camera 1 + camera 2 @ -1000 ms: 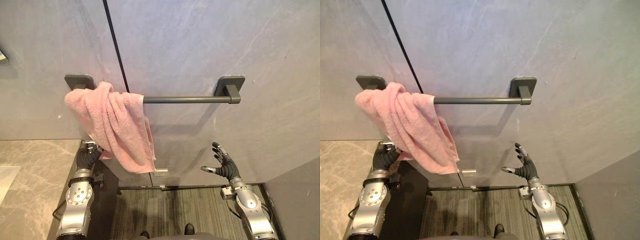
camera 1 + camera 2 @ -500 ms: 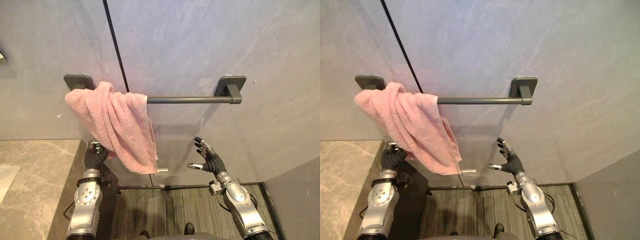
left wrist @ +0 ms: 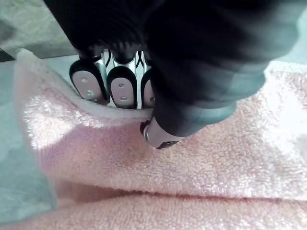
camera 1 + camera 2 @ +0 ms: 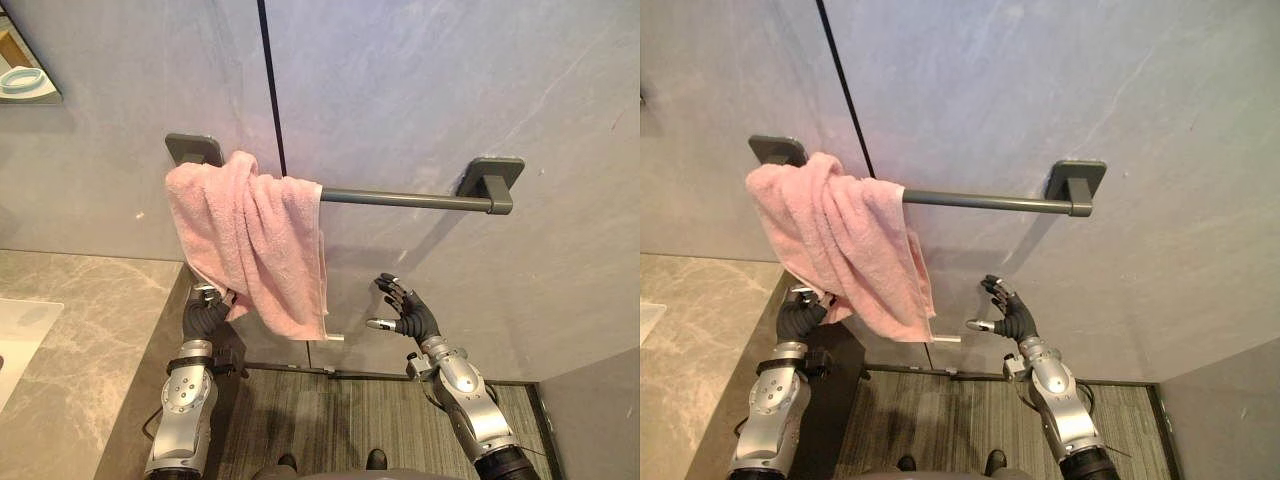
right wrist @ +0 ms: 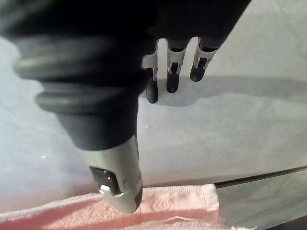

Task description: Organize washtable

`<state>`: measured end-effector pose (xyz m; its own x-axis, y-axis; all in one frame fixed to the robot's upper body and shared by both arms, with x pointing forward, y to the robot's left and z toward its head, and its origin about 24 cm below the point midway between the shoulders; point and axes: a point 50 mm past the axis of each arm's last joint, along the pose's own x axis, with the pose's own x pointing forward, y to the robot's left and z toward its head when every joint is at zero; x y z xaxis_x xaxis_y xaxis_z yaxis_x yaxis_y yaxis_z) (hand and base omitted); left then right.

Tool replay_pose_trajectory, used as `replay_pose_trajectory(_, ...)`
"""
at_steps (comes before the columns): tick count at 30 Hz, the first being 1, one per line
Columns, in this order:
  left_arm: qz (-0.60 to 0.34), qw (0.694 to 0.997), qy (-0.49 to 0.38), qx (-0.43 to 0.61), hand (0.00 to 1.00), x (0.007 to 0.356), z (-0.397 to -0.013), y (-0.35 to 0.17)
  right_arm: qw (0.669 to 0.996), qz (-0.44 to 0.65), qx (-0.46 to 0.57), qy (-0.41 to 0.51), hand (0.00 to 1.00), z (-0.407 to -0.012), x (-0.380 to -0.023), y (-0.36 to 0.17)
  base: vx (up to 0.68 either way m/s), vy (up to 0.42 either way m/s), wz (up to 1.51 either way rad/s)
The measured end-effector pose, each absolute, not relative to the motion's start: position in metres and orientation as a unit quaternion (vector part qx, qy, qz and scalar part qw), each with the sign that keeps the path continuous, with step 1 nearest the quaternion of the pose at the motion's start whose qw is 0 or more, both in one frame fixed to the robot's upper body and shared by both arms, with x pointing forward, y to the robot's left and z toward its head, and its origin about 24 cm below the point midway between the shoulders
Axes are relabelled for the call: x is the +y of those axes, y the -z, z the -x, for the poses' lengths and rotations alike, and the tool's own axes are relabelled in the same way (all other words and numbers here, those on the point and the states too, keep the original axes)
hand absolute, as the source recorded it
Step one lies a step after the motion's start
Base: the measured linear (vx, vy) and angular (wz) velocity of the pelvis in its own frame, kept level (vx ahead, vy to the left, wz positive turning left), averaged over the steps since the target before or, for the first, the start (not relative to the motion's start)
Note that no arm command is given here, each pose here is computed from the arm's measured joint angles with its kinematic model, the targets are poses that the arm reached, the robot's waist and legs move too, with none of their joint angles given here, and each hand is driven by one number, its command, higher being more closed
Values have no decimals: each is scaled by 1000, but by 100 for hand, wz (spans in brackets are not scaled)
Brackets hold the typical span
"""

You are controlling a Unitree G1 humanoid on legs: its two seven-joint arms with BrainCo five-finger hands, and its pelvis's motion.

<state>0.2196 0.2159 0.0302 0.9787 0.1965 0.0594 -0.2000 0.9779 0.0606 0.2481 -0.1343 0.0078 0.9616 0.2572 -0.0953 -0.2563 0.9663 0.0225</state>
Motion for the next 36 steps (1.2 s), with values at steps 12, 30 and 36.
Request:
replay_pose_trajectory(12,-18,995,-97,-30,100,212,-220,-30,984,-11,28,-177,0,-265,-102,-19,-19,-1,1)
replay_pose_trajectory(30,-6,996,-84,-31,100,205,-221,-29,975,-14,0,-223,0,-280,-68,-37,-18,-1,3)
replay_pose_trajectory(36,-6,996,-80,-30,100,203,-221,-29,973,-13,-4,-229,100,-281,-64,-40,-7,0,0)
